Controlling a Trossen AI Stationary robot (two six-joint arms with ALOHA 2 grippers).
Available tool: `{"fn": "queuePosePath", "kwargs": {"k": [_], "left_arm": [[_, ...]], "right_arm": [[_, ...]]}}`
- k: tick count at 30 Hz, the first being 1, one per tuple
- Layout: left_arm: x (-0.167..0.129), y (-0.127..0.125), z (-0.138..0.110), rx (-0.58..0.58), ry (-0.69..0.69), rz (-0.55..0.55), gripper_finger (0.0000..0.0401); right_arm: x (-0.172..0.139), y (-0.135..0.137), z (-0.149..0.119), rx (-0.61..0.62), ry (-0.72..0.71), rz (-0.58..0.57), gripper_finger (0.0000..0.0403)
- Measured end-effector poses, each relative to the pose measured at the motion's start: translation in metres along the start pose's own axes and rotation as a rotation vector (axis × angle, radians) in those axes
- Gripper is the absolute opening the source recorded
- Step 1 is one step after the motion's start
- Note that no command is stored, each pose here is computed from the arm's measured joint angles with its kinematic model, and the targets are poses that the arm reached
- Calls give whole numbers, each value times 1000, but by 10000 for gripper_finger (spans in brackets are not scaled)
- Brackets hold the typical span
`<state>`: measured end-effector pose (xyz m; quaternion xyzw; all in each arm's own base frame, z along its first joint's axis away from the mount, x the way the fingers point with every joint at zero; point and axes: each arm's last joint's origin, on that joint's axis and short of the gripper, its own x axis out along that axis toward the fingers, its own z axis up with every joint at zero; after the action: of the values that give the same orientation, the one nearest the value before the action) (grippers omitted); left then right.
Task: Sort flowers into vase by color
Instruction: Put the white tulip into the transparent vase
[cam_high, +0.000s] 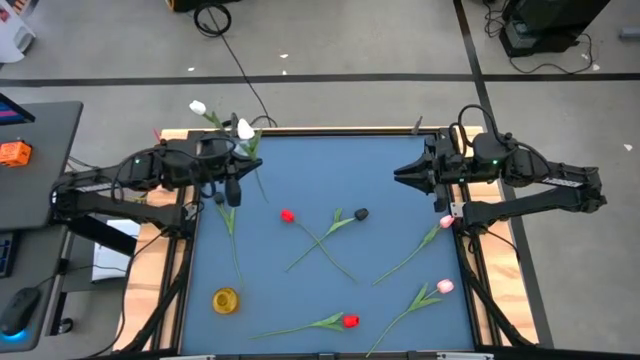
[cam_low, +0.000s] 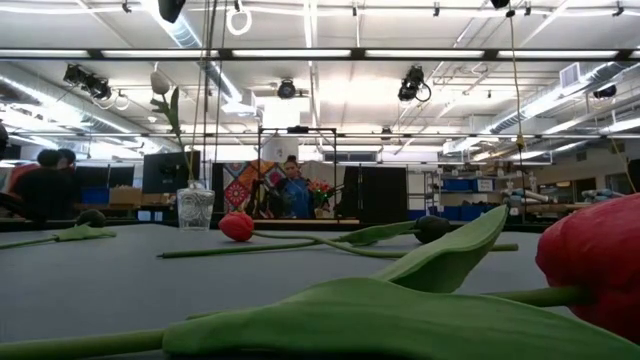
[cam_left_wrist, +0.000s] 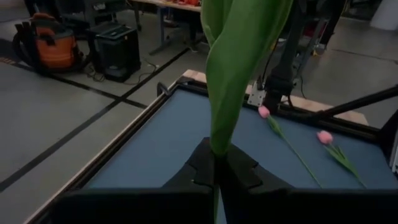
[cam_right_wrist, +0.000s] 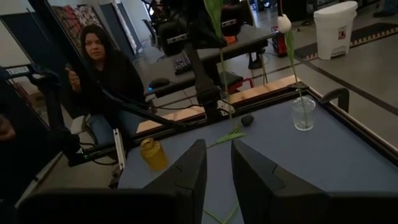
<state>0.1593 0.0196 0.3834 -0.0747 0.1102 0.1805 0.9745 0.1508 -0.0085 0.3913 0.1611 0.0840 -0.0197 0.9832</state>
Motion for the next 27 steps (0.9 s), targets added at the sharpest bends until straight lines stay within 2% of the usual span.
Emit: {"fn": "queuePosePath", "kwargs": {"k": [7, 17, 27], "left_arm": [[-18, 6, -9, -19, 78, 12, 10], [-33, 8, -13, 21, 88, 10, 10], [-34, 11, -21, 40, 117, 54, 10]], "right_arm": [[0, 0, 0, 0, 0, 0, 84], [0, 0, 0, 0, 0, 0, 84], [0, 0, 0, 0, -1, 0, 84]]}}
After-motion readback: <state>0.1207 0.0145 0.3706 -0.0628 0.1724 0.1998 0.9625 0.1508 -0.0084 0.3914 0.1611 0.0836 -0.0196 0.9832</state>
